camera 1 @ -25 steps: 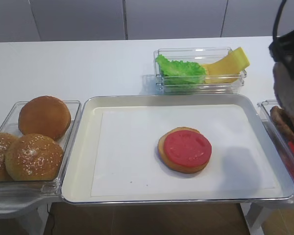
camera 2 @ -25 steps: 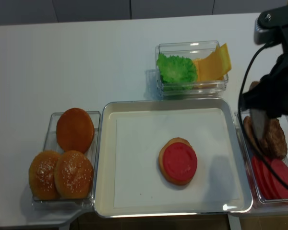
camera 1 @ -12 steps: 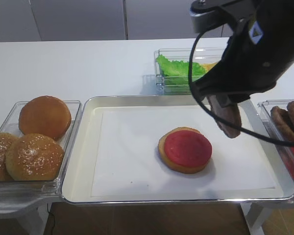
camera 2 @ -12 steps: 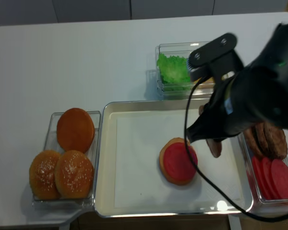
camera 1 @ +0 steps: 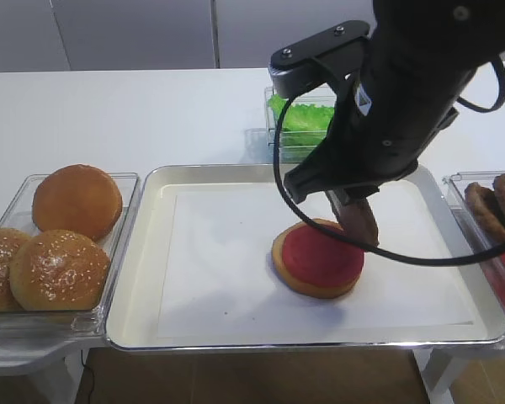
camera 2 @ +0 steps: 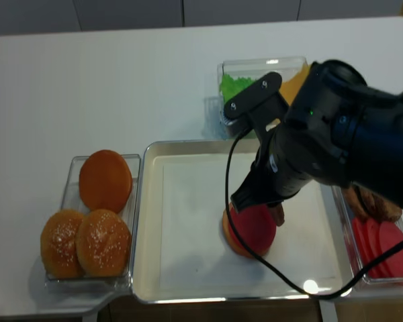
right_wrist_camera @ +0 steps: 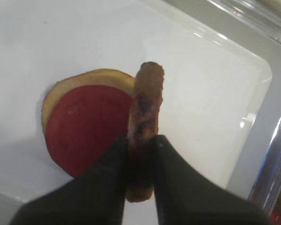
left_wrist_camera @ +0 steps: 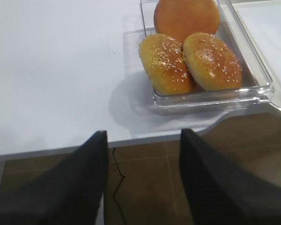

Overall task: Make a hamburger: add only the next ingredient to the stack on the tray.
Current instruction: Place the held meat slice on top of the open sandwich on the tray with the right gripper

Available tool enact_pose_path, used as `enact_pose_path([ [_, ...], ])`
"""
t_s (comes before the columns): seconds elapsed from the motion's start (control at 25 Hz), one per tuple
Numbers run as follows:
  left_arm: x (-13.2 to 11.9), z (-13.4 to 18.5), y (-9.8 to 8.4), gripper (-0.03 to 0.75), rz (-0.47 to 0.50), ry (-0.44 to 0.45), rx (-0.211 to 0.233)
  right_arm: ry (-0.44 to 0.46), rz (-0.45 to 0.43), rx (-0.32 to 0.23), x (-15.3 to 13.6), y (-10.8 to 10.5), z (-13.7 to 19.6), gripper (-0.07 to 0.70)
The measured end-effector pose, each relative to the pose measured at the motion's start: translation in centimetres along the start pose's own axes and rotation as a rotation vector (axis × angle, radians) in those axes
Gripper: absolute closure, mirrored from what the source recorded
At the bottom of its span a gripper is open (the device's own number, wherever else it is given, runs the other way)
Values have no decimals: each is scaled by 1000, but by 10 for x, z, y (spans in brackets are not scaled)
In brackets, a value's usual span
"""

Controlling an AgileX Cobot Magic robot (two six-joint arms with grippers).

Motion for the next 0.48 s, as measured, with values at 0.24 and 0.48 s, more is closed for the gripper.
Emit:
enact_pose_path([
  [0.24, 0, 0, 0, 347, 0, 0, 0, -2, 1, 1, 0, 0, -1, 510],
  [0.48, 0, 0, 0, 347, 0, 0, 0, 1, 1, 0, 0, 0, 0, 511],
])
Point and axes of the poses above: a point on each arm's last joint axis where the gripper is mounted, x pointing back along that axis away from the gripper, y along the wrist's bending axis when the last joint is at zero, z = x × y, the point moved 6 cm from there along -x, pointing out along that axis toward the gripper, and after that the axes turned 15 degrees about -x, right-handed, at the moved point
